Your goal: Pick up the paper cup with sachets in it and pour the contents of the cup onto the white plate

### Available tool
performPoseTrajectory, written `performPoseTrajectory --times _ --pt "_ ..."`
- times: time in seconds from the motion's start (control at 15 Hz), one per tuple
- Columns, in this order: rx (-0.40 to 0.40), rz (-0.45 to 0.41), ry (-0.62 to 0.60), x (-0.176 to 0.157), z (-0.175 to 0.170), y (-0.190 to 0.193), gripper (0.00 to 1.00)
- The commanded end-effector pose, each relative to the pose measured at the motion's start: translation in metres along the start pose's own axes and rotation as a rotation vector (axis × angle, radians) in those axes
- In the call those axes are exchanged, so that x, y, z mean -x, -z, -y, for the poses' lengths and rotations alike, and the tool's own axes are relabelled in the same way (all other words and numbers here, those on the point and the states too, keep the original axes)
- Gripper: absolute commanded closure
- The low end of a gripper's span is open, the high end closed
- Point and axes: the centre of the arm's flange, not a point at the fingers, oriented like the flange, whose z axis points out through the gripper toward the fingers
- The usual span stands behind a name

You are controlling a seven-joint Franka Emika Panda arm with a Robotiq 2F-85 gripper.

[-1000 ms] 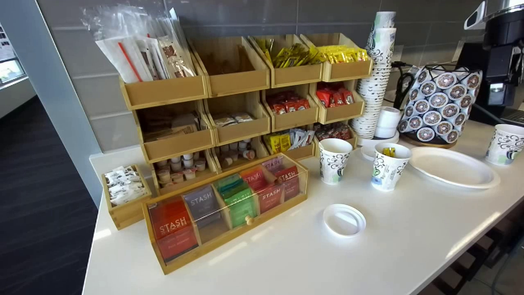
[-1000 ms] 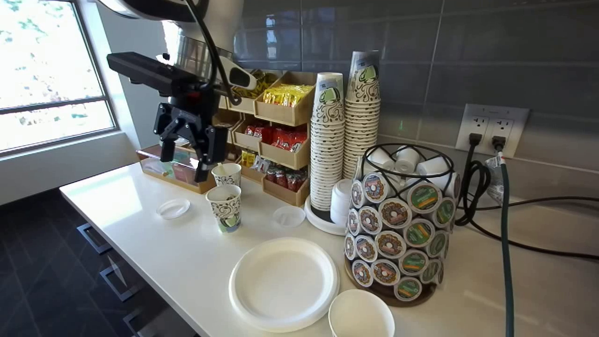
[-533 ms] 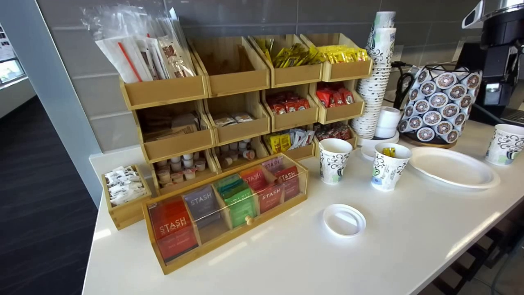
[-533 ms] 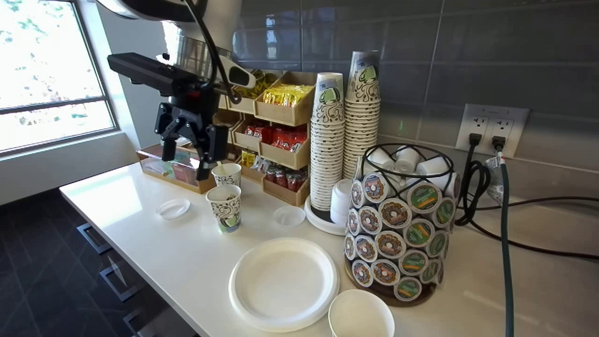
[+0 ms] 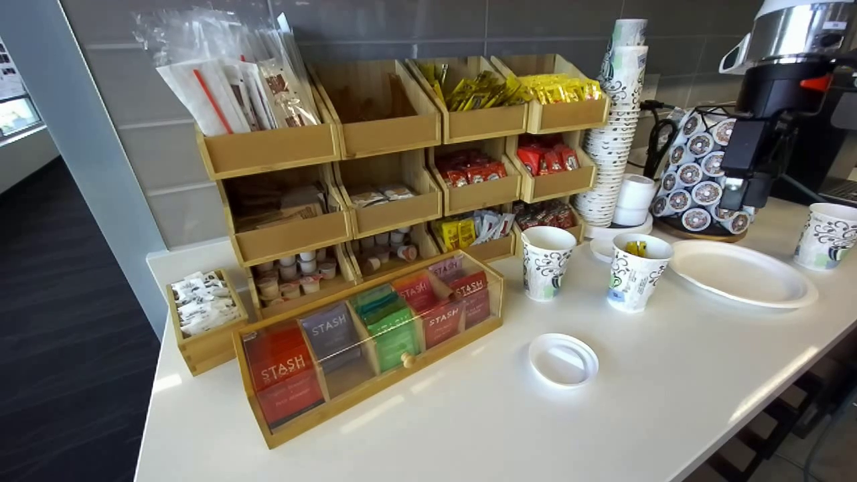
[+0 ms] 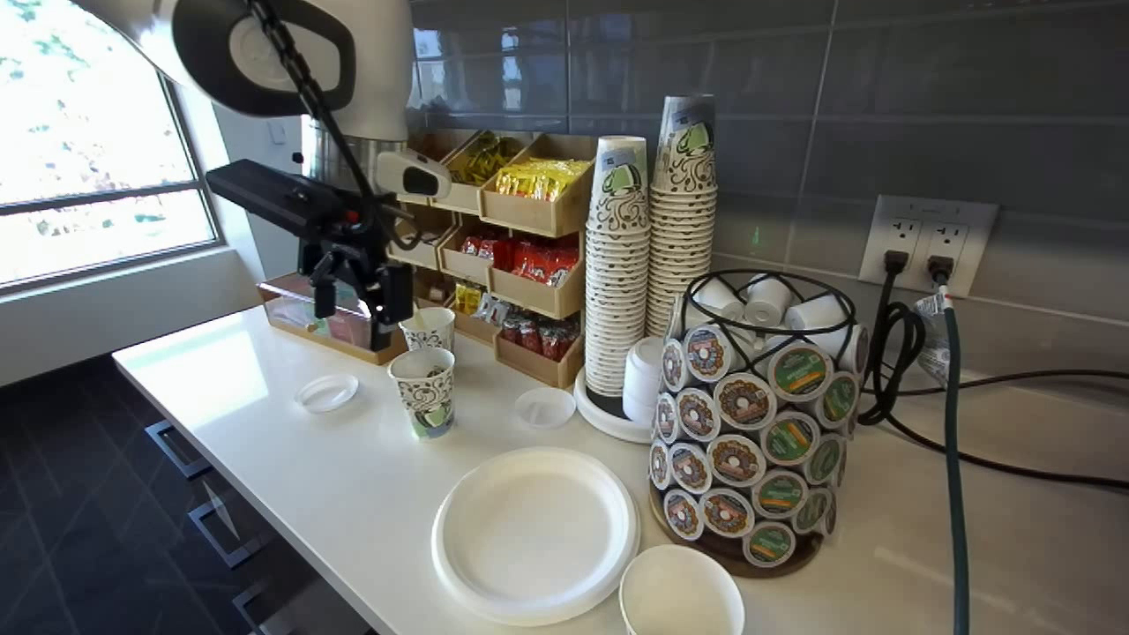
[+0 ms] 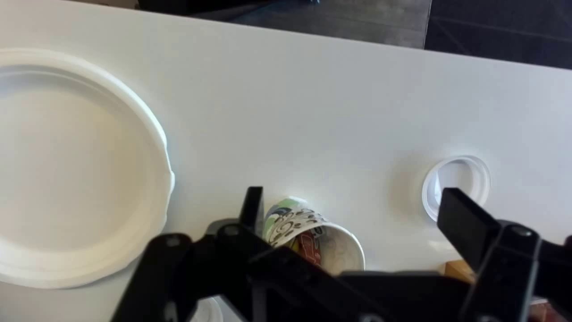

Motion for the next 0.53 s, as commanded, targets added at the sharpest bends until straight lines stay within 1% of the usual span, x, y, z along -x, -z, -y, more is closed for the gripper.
performPoseTrajectory --times 0.0,0.07,0.13,0.27,0.47 --pt "-0.03 -0.124 -0.031 -0.004 0.021 -0.032 0.0" --pt "-0.029 -0.162 -0.029 -0.005 0.028 -0.039 0.0" --pt "-0.02 -0.237 -0.022 -0.007 0.034 -0.047 0.0" --pt "0.004 -0.35 -0.004 -0.012 0.046 -0.059 0.0" --pt "0.045 -0.458 -0.017 -0.016 0.062 -0.077 0.0"
